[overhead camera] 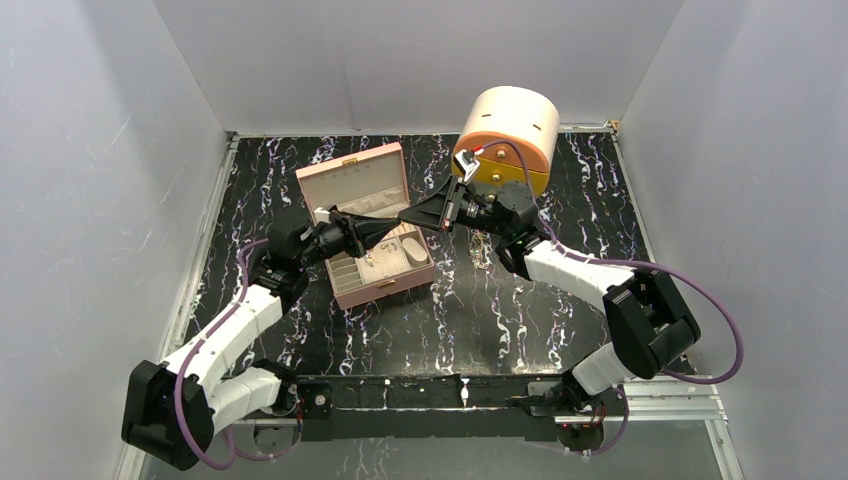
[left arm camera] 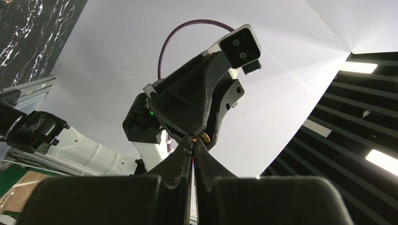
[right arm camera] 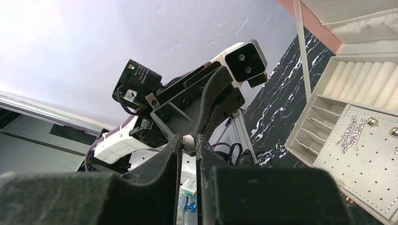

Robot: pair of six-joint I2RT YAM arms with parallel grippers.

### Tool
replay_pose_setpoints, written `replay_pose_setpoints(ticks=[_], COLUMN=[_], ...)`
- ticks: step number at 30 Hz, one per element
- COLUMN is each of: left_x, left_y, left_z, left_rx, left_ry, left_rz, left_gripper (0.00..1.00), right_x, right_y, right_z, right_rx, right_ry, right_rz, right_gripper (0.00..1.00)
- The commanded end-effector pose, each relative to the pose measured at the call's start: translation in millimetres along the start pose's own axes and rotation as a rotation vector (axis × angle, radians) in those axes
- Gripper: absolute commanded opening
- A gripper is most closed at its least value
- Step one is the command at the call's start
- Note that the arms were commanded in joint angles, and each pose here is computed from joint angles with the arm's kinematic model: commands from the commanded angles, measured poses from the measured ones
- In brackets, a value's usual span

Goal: Organize the mixed jewelry
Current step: Place the jewelry in the jewelry box.

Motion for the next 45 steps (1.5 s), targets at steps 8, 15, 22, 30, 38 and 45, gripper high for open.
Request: replay_pose_setpoints(ticks=[8,15,22,30,38,45], left_x=[-3,0,2,42,102,128], left_y=[6,8,16,35,119,125], left_z=[-2,2,11,33,83,92], left_rx=[-0.005,-0.036,-0.113,-0.256,-0.560,-0.519], left_ry=[0.010,0.001,-0.042,-0.199,-0.635,-0.687], left_rz=[-0.012,-0.003,0.002,0.230,0.834,0.924], left_gripper=[0.00,0.24,0.53,0.59,0.66,0.71], right_x=[28,15,-4,-30,-70,-104], right_y=[-1,0,2,0,-20,-36], right_z=[0,4,5,7,10,2], right_rx=[-0.005,-0.028,-0.024,0.004,0.068,0.133], right_ry=[0.084,0.083,0.113,0.211,0.413,0.501], right_rz=[0.057,-0.038,-0.177,-0.383,-0.685,-0.837], right_gripper=[0.13,0.12,0.12,0.12,0.12,0.12])
Point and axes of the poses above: each gripper's point midway between its finger pads, its own y axis back along the fingers, its own x axis along the line the jaws close on, z = x × y, the point moved 2 cm from there along y, back along the fingers, and after that the axes turned 10 degrees about -y, right-handed, at the moved point
